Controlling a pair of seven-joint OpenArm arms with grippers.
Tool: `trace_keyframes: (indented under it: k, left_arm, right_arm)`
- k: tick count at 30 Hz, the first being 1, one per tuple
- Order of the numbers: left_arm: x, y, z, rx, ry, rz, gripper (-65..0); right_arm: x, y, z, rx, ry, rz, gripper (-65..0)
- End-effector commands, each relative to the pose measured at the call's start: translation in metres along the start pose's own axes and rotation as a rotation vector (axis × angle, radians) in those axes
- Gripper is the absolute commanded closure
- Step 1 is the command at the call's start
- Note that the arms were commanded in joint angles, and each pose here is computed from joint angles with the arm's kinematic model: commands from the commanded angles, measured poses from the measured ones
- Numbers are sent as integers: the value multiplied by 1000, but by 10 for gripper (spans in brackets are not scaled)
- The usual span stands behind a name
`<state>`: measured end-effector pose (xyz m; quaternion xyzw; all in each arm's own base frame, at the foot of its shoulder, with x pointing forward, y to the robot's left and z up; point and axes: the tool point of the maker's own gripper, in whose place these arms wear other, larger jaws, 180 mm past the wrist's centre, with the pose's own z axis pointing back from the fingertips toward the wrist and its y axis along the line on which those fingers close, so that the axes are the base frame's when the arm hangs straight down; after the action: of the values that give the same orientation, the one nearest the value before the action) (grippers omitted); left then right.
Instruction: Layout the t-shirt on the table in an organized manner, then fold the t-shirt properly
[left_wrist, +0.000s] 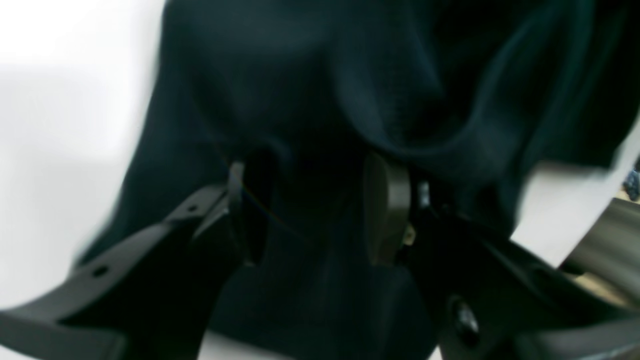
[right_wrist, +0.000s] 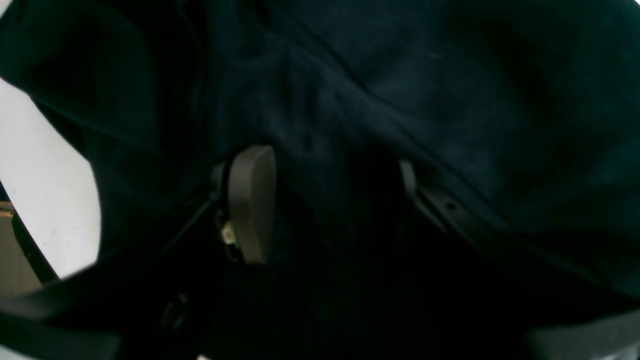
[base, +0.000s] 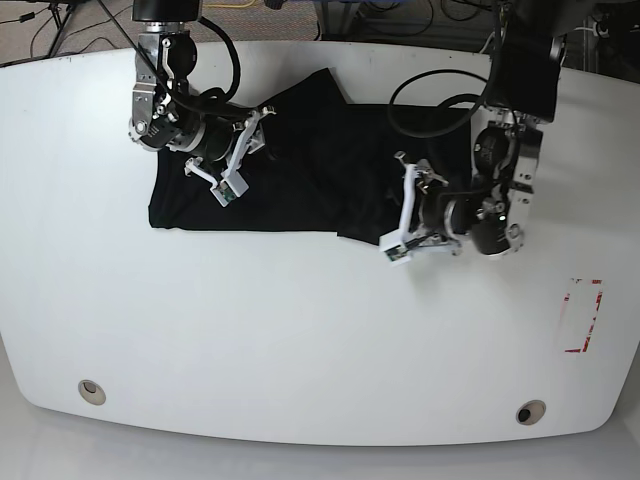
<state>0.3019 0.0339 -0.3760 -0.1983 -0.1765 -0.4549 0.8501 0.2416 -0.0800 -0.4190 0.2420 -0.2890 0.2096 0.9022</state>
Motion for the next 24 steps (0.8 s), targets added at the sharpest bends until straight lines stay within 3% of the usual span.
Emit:
trace_keyframes:
  k: [1,8,17,24]
  left_arm:
    - [32,-5,-2,-33,-60,-26,-265]
    - [81,-15,-1,-60,-136,-72,-265]
    - [113,-20,31,13,-238,-174,-265]
    - [79,-18,29,33,-185,-164,-265]
  right_arm:
    - [-3,-4,2,-22,27,12,-298]
    - [-4,-4,2,-21,28,11,-298]
    - [-5,-4,2,-21,29,10,-298]
    - [-5,-3,2,-20,28,9,-298]
